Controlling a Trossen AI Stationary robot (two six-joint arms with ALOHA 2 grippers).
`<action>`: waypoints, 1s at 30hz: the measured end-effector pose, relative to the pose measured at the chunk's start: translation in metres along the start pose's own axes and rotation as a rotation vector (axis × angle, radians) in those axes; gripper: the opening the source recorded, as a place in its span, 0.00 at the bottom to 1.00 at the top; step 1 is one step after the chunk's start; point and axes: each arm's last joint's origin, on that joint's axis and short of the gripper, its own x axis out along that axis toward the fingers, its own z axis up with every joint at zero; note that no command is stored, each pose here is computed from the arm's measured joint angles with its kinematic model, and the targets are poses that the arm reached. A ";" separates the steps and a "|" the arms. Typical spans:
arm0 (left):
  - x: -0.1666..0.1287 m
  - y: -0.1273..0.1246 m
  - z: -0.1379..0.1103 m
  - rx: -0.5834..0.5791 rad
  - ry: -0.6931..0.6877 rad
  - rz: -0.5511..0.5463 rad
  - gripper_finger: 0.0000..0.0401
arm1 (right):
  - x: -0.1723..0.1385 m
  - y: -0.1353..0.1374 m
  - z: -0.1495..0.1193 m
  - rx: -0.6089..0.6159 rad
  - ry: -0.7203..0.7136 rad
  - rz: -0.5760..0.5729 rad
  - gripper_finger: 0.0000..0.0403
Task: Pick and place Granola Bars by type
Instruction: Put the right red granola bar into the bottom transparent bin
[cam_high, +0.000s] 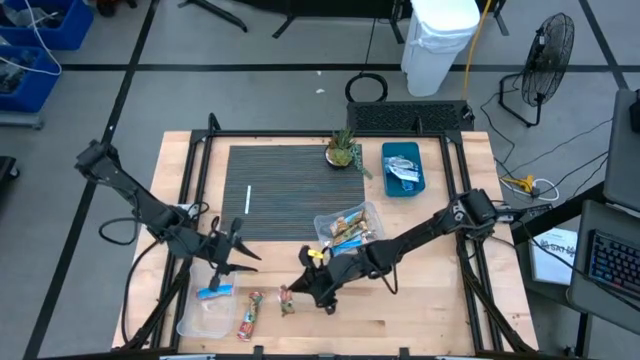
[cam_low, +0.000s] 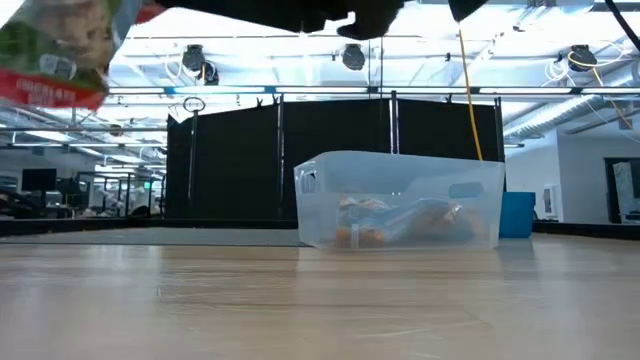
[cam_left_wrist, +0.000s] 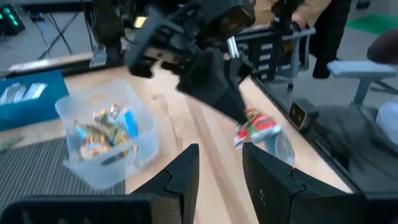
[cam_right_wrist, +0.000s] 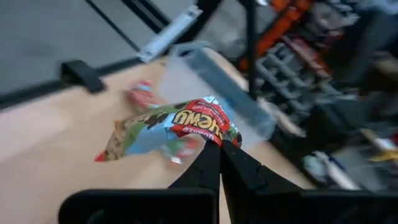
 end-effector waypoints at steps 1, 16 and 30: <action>0.004 -0.001 0.001 0.003 -0.011 0.003 0.32 | -0.001 -0.002 0.001 -0.017 0.007 -0.025 0.00; 0.033 0.005 0.002 -0.348 -0.073 0.060 0.32 | -0.014 -0.020 0.011 -0.147 0.151 -0.270 0.00; 0.032 0.000 -0.001 -0.414 -0.047 0.039 0.32 | -0.020 -0.029 0.013 -0.161 0.190 -0.290 0.00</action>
